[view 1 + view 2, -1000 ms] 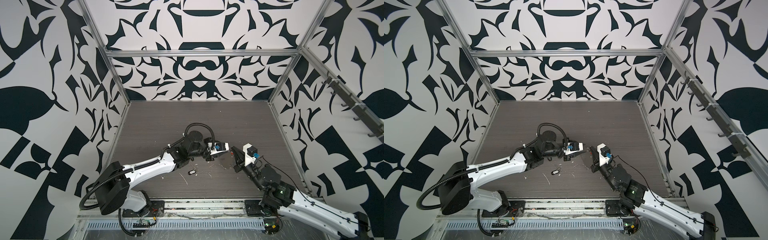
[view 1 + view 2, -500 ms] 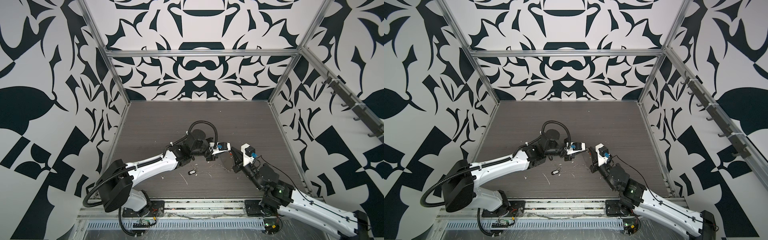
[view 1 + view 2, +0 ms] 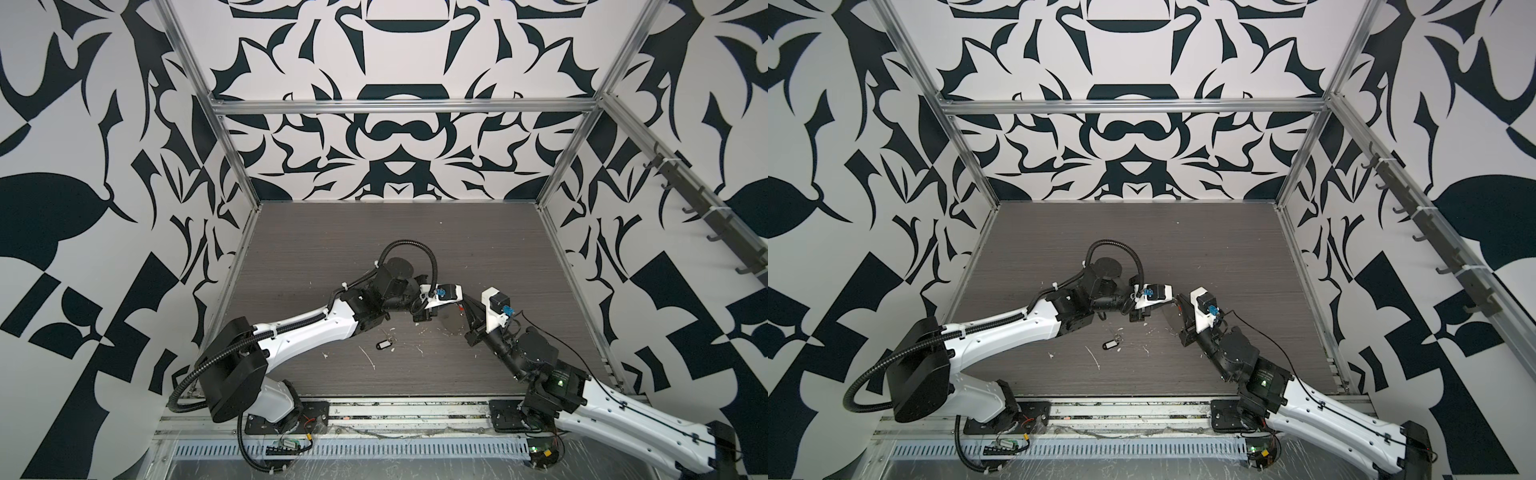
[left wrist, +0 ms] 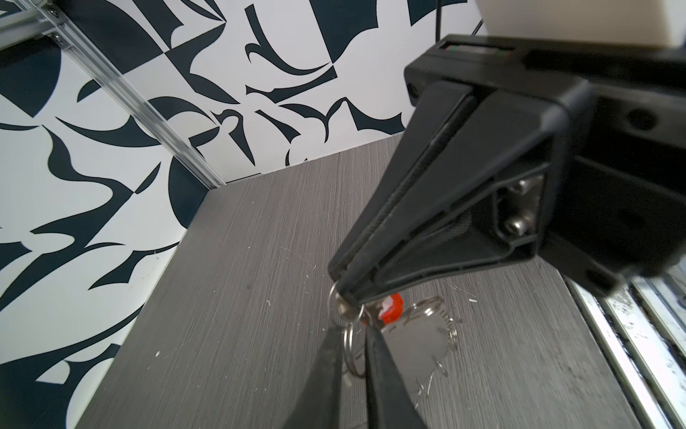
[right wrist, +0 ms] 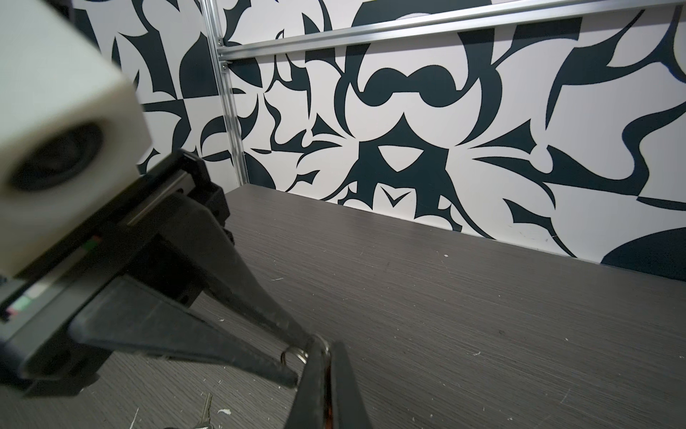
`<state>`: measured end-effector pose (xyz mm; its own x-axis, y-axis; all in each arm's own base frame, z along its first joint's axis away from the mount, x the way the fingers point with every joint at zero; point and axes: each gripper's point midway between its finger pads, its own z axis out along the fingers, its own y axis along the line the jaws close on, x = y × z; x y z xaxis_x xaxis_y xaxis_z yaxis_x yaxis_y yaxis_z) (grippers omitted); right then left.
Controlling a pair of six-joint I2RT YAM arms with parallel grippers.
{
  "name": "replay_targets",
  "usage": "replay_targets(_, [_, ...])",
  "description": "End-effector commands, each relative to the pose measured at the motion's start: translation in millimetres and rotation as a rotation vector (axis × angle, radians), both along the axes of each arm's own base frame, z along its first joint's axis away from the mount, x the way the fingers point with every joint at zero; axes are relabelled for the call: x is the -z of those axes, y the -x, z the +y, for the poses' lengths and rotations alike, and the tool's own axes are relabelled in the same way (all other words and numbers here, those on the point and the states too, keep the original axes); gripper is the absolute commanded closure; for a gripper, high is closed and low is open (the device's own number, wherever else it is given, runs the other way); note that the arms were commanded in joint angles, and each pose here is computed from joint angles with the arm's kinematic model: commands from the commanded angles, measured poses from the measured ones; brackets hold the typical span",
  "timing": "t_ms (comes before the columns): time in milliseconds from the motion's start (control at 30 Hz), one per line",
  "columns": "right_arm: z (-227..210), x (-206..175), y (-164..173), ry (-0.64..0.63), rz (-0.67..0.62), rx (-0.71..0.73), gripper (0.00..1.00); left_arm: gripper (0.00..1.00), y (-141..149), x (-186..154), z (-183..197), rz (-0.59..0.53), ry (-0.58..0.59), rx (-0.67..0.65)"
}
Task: Attach keys to a key ring
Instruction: Insert the key into the keyring.
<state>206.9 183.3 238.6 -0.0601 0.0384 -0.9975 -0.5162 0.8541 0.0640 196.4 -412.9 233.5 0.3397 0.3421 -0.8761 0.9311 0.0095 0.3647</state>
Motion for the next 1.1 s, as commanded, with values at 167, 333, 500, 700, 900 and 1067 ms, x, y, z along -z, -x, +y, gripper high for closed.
replay_targets(167, [-2.7, -31.9, 0.9, -0.091, -0.057, 0.002, 1.0, 0.78, -1.2, -3.6, -3.7, -0.008, -0.004, 0.012])
replay_targets(333, [-2.8, -31.6, 1.0, -0.093, -0.055, 0.001, 1.0, 0.84, -1.1, -3.0, -3.5, -0.01, -0.008, 0.013])
replay_targets(500, [-2.5, -32.2, 0.6, -0.092, -0.058, 0.003, 1.0, 0.93, -2.2, -1.2, -4.4, -0.011, -0.012, 0.012])
replay_targets(700, [-2.3, -31.1, 0.2, -0.088, -0.056, 0.004, 1.0, 1.0, -3.3, -0.8, -4.3, -0.013, -0.017, 0.005])
replay_targets(900, [-3.4, -31.1, 0.0, -0.092, -0.058, 0.009, 1.0, 1.0, -4.1, -4.6, -1.3, -0.031, 0.003, -0.011])
replay_targets(1067, [-5.9, -31.2, -1.1, -0.091, -0.061, 0.024, 1.0, 1.0, -5.4, -11.4, 3.0, -0.057, 0.04, -0.035])
